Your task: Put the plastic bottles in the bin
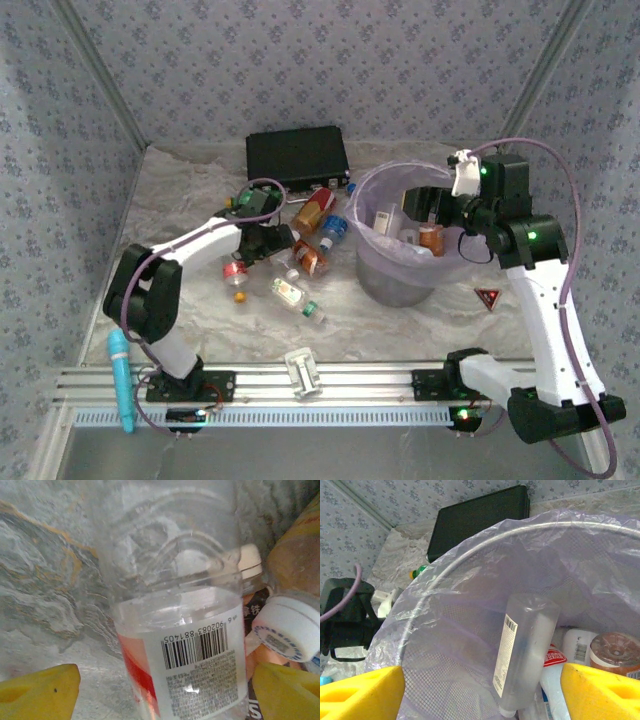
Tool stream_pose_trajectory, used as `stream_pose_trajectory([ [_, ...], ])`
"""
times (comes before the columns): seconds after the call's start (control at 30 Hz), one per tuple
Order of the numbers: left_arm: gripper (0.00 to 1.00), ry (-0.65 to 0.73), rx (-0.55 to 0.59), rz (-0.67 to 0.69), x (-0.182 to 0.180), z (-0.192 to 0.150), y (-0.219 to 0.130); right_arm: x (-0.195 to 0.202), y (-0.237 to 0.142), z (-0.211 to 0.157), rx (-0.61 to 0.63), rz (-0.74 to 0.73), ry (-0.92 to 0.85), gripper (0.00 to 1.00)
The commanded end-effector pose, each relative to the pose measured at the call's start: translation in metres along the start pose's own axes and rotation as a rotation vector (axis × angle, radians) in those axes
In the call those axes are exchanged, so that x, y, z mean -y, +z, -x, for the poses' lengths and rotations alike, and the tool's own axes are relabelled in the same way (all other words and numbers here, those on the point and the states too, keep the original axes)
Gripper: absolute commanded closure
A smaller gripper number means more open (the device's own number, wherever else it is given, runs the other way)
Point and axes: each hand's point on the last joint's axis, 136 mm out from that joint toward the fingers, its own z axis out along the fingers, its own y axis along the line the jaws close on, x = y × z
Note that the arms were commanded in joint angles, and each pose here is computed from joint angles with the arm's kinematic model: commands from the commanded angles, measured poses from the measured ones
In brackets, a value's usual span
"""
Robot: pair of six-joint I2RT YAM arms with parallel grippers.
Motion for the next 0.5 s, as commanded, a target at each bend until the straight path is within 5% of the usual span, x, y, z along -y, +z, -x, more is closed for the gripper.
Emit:
stream_pose_trajectory([
  [0.0, 0.12, -0.025, -0.008, -0.008, 0.009, -0.006, 0.009, 0.002, -0.006, -0.002, 0.008, -0.021, -0.023, 0.17],
  [0.47, 0.31, -0.011, -0.018, 0.001, 0.013, -0.005, 0.018, 0.002, -0.005, 0.002, 0.009, -0.018, -0.025, 0.17],
])
